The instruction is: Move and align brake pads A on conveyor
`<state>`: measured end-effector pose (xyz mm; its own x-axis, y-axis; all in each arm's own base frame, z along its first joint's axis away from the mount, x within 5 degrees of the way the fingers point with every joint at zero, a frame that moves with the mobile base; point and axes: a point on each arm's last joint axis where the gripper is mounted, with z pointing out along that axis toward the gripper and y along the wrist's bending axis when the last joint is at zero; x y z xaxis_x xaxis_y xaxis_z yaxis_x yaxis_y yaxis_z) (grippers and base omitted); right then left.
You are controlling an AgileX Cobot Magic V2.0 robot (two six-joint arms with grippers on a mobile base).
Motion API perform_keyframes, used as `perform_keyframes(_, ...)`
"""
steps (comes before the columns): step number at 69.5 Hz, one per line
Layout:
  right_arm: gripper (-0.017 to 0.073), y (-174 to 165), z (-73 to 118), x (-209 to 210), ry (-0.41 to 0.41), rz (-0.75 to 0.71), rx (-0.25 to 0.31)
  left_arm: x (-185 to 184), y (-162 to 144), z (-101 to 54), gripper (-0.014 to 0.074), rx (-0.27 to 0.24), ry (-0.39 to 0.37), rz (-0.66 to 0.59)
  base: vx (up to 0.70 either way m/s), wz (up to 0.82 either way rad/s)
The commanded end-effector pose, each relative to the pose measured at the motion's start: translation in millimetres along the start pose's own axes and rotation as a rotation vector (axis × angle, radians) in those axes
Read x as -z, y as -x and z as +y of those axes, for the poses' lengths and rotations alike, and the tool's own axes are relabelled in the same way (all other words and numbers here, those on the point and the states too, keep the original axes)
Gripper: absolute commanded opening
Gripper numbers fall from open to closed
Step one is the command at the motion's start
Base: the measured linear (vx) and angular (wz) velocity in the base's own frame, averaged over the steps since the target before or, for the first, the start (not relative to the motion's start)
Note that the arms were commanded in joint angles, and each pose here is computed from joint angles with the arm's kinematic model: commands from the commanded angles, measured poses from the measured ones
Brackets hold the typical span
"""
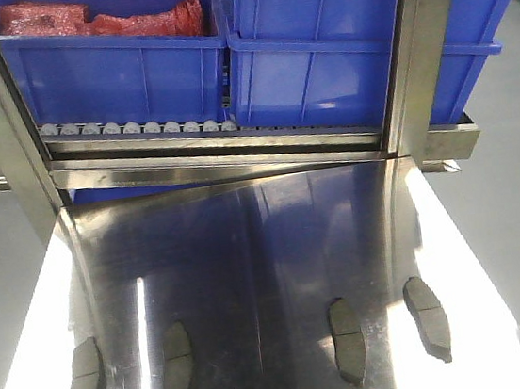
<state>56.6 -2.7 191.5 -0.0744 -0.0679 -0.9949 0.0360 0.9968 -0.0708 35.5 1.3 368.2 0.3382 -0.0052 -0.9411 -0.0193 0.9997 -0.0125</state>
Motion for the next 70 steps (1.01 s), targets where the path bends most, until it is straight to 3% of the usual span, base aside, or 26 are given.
perform_keyframes(1,-0.0011,3.4,0.2,0.5,-0.001,-0.074,0.008,-25.6,23.0,0.4,0.0068,0.006,0.011,0.071,0.0,0.0)
perform_keyframes(8,-0.0011,3.5,0.2,0.5,-0.001,-0.075,0.008,-52.9,33.9,1.0,0.0165,-0.005,0.022,0.182,0.0,0.0)
perform_keyframes(16,-0.0011,3.4,0.2,0.5,-0.001,-0.074,0.008,-83.6,38.6,1.4,0.0346,-0.003,0.031,0.287,0.0,0.0)
perform_keyframes(21,-0.0011,3.4,0.2,0.5,-0.001,-0.074,0.008,-97.6,38.2,1.8,0.0465,-0.003,0.037,0.351,0.0,0.0)
perform_keyframes(30,-0.0011,3.4,0.2,0.5,-0.001,-0.074,0.008,-115.5,28.7,2.4,0.06,0.007,0.048,0.496,0.0,0.0)
perform_keyframes(41,-0.0011,3.4,0.2,0.5,-0.001,-0.074,0.008,-123.5,-0.6,2.9,0.0608,0.021,0.063,0.739,0.0,0.0)
perform_keyframes(50,-0.0011,3.4,0.2,0.5,-0.001,-0.074,0.008,-129.7,-25.1,5.9,0.0591,-0.015,0.088,0.932,0.0,0.0)
perform_keyframes(64,-0.0011,3.4,0.2,0.5,-0.001,-0.074,0.008,-144.7,-58.7,-3.4,0.0591,0.013,0.053,1.125,0.0,0.0)
perform_keyframes(70,-0.0011,3.4,0.2,0.5,-0.001,-0.074,0.008,-150.3,-75.1,-11.0,0.0591,0.056,0.047,1.217,0.0,0.0)
